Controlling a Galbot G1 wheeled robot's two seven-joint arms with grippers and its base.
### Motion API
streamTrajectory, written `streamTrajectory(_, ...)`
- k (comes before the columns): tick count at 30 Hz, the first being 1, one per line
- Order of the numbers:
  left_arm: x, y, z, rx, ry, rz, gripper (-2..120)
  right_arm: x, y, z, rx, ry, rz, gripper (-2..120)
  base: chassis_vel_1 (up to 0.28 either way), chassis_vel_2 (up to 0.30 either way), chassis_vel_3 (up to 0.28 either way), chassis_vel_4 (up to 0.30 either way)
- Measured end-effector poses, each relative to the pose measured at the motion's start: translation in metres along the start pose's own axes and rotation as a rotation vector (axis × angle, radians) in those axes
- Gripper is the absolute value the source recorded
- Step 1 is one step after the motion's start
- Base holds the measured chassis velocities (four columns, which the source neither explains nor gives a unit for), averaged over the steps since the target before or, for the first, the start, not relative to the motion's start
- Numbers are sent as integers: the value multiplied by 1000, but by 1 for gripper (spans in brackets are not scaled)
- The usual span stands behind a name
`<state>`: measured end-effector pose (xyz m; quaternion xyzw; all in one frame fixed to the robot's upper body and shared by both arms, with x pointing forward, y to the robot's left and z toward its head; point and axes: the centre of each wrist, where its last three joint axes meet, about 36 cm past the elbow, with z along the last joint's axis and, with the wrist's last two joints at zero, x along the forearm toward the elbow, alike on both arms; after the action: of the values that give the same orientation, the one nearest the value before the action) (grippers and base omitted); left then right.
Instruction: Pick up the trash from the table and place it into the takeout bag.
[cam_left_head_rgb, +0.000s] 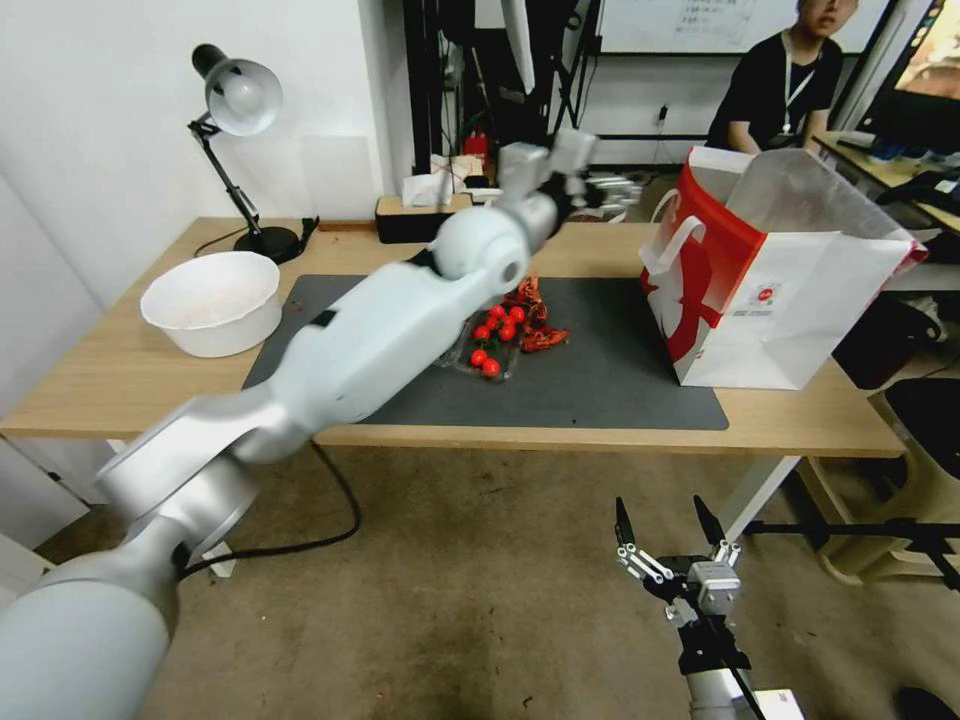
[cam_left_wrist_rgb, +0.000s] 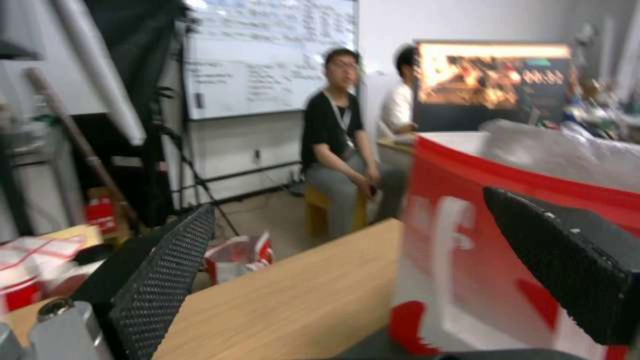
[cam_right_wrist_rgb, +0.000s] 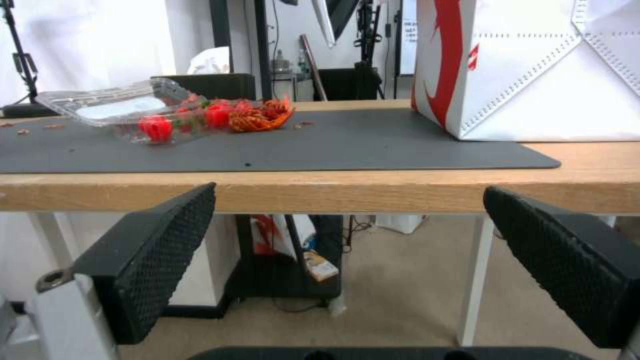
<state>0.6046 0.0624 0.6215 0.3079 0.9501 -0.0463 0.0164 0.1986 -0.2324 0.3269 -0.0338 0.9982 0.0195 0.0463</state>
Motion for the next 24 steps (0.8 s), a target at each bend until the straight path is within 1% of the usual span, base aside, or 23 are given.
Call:
streamTrajectory(1, 6, 5, 3, 9, -11, -10, 100, 0, 0, -1, -1, 0, 0, 100, 0, 0, 0, 0)
streamTrajectory(2, 24, 17, 15, 30, -28, -41, 100, 0, 1, -2, -7, 3, 3, 100, 0, 0, 0, 0)
streamTrajectory(3, 37, 25, 22, 35, -35, -69, 100, 0, 2, -4, -11, 5, 5, 100, 0, 0, 0, 0)
streamTrajectory(4, 37, 25, 22, 35, -35, -69, 100, 0, 2, -4, -11, 5, 5, 100, 0, 0, 0, 0)
streamTrajectory(6, 63, 36, 38, 35, -44, -109, 100, 0, 3, -5, -16, 4, 7, 100, 0, 0, 0, 0)
streamTrajectory(7, 63, 36, 38, 35, -44, -109, 100, 0, 3, -5, -16, 4, 7, 100, 0, 0, 0, 0)
streamTrajectory(8, 78, 42, 46, 30, -47, -123, 100, 0, 3, -6, -17, 2, 6, 100, 0, 0, 0, 0)
streamTrajectory(9, 100, 50, 59, 21, -58, -138, 100, -1, 4, -8, -18, -2, 6, 100, 0, 0, 0, 0)
streamTrajectory(10, 100, 50, 59, 21, -58, -138, 100, -1, 4, -8, -18, -2, 6, 100, 0, 0, 0, 0)
streamTrajectory(12, 133, 58, 78, 12, -68, -166, 100, -1, 4, -11, -19, -6, 4, 100, 0, 0, 0, 0)
streamTrajectory(14, 163, 66, 92, -24, -92, -199, 100, 0, 4, -13, -18, -8, 0, 100, 0, 0, 0, 0)
streamTrajectory(15, 163, 66, 92, -24, -92, -199, 100, 0, 4, -13, -18, -8, 0, 100, 0, 0, 0, 0)
streamTrajectory(17, 197, 69, 104, -78, -120, -245, 100, 1, 3, -16, -16, -12, -4, 100, 0, 0, 0, 0)
streamTrajectory(18, 206, 68, 109, -90, -124, -258, 100, 1, 3, -17, -15, -13, -5, 100, 0, 0, 0, 0)
streamTrajectory(19, 206, 68, 109, -90, -124, -258, 100, 1, 3, -17, -15, -13, -5, 100, 0, 0, 0, 0)
streamTrajectory(22, 245, 59, 137, -101, -101, -328, 100, -1, 1, -19, -11, -19, -3, 100, 0, 0, 0, 0)
streamTrajectory(23, 245, 59, 137, -101, -101, -328, 100, -1, 1, -19, -11, -19, -3, 100, 0, 0, 0, 0)
streamTrajectory(24, 257, 55, 146, -100, -89, -352, 100, -1, 1, -20, -10, -22, -4, 100, 0, 0, 0, 0)
